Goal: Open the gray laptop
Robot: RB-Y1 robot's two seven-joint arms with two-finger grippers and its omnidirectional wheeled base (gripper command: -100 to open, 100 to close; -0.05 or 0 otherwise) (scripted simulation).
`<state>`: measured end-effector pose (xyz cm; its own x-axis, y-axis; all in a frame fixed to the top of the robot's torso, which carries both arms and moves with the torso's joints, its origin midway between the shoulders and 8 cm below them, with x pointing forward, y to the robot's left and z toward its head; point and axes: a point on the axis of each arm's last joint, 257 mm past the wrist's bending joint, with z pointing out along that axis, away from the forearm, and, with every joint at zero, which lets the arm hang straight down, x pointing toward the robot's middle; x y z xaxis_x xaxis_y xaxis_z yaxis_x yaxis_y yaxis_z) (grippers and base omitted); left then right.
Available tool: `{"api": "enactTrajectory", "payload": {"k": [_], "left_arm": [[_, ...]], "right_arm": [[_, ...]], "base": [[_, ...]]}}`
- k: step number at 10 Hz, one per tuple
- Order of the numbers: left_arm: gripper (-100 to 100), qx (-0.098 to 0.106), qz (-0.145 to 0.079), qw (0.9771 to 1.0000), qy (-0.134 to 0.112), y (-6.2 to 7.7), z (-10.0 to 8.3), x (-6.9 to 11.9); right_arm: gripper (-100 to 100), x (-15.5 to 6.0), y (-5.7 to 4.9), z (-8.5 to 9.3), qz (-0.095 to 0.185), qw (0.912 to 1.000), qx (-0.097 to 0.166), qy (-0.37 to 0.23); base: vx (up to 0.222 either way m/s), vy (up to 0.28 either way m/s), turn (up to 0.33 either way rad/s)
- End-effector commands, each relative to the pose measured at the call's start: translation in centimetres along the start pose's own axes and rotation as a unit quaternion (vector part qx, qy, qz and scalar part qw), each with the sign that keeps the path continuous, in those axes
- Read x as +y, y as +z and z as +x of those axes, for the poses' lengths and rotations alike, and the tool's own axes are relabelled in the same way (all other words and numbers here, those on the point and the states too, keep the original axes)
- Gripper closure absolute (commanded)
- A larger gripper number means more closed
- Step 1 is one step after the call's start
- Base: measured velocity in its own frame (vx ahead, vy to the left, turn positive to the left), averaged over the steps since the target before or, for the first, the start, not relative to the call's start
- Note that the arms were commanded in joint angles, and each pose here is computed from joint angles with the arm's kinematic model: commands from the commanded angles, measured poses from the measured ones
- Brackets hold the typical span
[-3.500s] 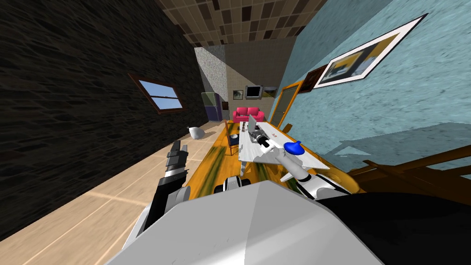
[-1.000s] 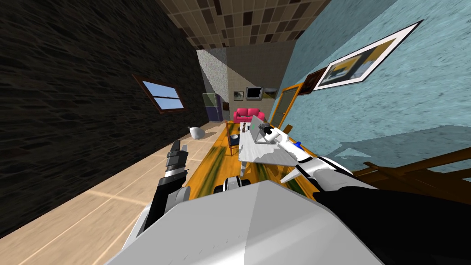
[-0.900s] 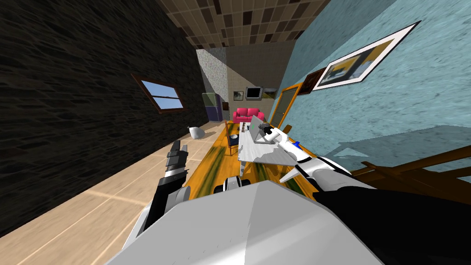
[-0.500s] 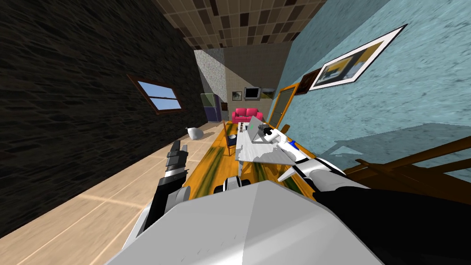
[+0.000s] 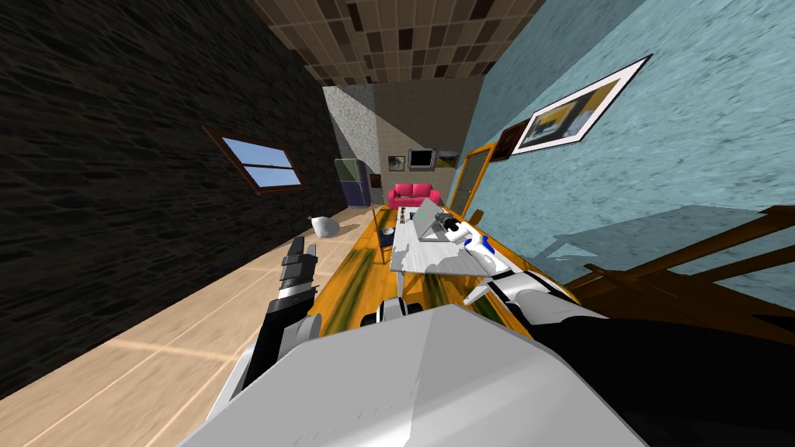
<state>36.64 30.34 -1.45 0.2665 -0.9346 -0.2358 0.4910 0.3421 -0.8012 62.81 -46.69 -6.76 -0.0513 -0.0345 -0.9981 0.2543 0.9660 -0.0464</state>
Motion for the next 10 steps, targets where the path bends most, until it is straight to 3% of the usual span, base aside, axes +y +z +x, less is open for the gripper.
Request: {"api": "enactTrajectory", "payload": {"k": [1,3,4,8,9,10], "left_arm": [[0,0.0,0.0,1.0,0.0,0.0,0.0,0.0],[0,0.0,0.0,1.0,0.0,0.0,0.0,0.0],[0,0.0,0.0,1.0,0.0,0.0,0.0,0.0],[0,0.0,0.0,1.0,0.0,0.0,0.0,0.0],[0,0.0,0.0,1.0,0.0,0.0,0.0,0.0],[0,0.0,0.0,1.0,0.0,0.0,0.0,0.0]], "right_arm": [[100,0.0,0.2,2.9,-0.005,0.999,0.013,0.043],[100,0.0,0.2,3.7,-0.007,0.9979,0.015,0.063],[100,-0.4,0.2,2.1,-0.004,0.9986,0.005,0.053],[100,0.2,-0.2,7.3,-0.017,0.9905,0.019,0.135],[100,0.4,-0.2,7.1,-0.022,0.9905,0.015,0.135],[100,0.7,-0.4,8.3,-0.026,0.9875,0.018,0.155]], "base": [[-0.012,-0.063,-0.046],[-0.009,-0.05,-0.02],[-0.009,-0.025,-0.022],[0.025,-0.057,-0.055],[0.02,-0.053,-0.022],[0.025,-0.048,-0.036]]}}
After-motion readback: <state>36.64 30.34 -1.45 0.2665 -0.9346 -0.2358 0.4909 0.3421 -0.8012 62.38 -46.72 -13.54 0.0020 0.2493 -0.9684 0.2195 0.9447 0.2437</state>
